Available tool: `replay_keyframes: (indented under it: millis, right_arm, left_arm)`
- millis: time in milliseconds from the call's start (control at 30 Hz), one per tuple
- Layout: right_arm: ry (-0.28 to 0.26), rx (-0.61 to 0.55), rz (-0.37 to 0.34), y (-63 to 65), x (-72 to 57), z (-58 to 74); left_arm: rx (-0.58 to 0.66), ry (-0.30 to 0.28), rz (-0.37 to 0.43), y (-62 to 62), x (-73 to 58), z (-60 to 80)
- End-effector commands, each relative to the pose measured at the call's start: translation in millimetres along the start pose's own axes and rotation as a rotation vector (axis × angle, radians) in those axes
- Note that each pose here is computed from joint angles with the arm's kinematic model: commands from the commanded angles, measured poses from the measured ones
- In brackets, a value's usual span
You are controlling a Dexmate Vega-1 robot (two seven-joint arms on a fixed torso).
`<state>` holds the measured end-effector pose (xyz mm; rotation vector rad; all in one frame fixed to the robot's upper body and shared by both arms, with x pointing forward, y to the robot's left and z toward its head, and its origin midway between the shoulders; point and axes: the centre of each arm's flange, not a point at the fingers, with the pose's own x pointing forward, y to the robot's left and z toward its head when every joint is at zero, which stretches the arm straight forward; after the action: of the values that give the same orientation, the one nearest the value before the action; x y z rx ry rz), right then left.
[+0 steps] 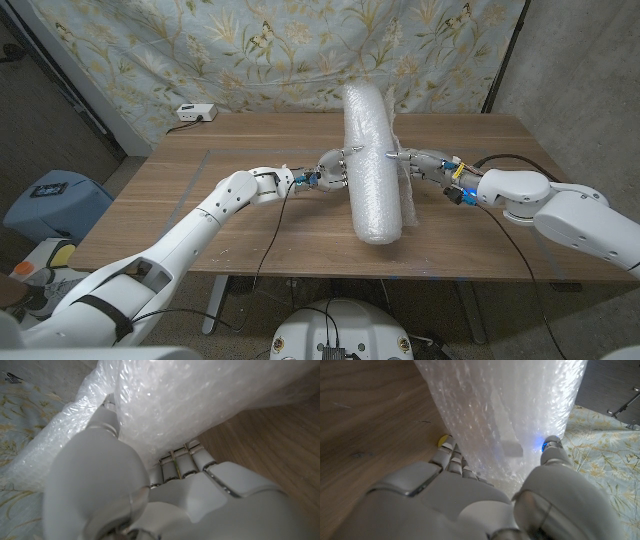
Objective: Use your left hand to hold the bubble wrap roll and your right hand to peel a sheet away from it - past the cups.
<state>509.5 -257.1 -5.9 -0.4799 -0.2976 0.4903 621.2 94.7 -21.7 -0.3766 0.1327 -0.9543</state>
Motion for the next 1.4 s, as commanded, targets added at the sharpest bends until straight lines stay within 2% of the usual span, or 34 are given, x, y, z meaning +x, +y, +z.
replay_keyframes:
  millis: [33, 333, 900, 1200, 1400]
  right_arm:
    - [0.004, 0.002, 0.003, -1.8, 2.4, -5.3]
    - [0.004, 0.009, -0.023, -7.1, 3.7, -8.0]
    - [0.039, 0.017, -0.098, -29.1, 1.4, -25.7]
    - [0.033, 0.025, -0.075, -27.8, 2.8, -21.7]
    - [0.023, 0.015, -0.034, -24.0, 1.8, -9.6]
  left_arm:
    - [0.004, -0.01, -0.033, -1.1, 0.7, 1.3]
    - [0.009, -0.011, -0.066, -2.3, 3.3, 3.6]
    - [0.01, -0.006, -0.135, -5.2, 8.3, 5.0]
    - [0.008, 0.0, -0.133, -2.6, 8.6, 5.4]
    - [0.004, -0.002, -0.12, -1.6, 6.5, 4.9]
